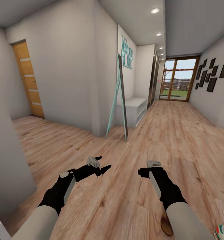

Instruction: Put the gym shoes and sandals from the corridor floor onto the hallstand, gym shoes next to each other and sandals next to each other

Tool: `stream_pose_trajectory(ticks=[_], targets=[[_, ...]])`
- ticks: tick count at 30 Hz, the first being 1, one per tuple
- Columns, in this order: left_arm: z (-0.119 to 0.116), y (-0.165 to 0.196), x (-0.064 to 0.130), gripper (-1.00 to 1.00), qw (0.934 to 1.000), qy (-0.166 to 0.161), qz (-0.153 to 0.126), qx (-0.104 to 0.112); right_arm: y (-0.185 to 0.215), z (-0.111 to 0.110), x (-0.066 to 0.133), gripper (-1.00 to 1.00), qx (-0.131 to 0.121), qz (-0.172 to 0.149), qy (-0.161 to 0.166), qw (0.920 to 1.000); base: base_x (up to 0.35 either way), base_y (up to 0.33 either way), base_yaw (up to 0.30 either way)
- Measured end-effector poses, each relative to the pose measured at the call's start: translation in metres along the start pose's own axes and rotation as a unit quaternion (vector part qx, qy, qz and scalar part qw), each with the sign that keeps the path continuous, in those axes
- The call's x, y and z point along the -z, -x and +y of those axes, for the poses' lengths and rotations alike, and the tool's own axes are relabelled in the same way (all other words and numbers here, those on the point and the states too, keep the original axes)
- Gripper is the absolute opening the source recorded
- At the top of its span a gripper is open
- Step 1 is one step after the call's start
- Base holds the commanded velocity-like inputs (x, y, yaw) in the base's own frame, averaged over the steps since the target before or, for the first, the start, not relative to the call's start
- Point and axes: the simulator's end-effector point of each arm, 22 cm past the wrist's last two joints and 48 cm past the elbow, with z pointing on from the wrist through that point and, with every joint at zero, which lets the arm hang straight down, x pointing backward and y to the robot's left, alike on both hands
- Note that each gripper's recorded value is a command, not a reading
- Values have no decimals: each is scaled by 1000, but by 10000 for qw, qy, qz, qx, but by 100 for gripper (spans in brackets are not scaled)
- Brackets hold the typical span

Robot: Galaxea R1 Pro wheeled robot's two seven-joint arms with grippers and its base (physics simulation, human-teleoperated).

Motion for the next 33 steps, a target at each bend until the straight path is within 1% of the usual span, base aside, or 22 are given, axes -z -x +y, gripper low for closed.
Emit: stream_pose_trajectory(ticks=[17, 28, 33], targets=[[0, -1, 0, 100, 10000, 0, 4, 5, -1, 0, -1, 100, 0, 8, 0, 10000, 349, 0, 2], [2, -6, -1, 100, 10000, 3, 33, 43, -5, 0, -5, 100, -1, 56, -2, 10000, 349, 0, 121], [2, -7, -1, 100, 10000, 3, 39, 53, -6, 0, -5, 100, -5, 66, -5, 10000, 349, 0, 46]])
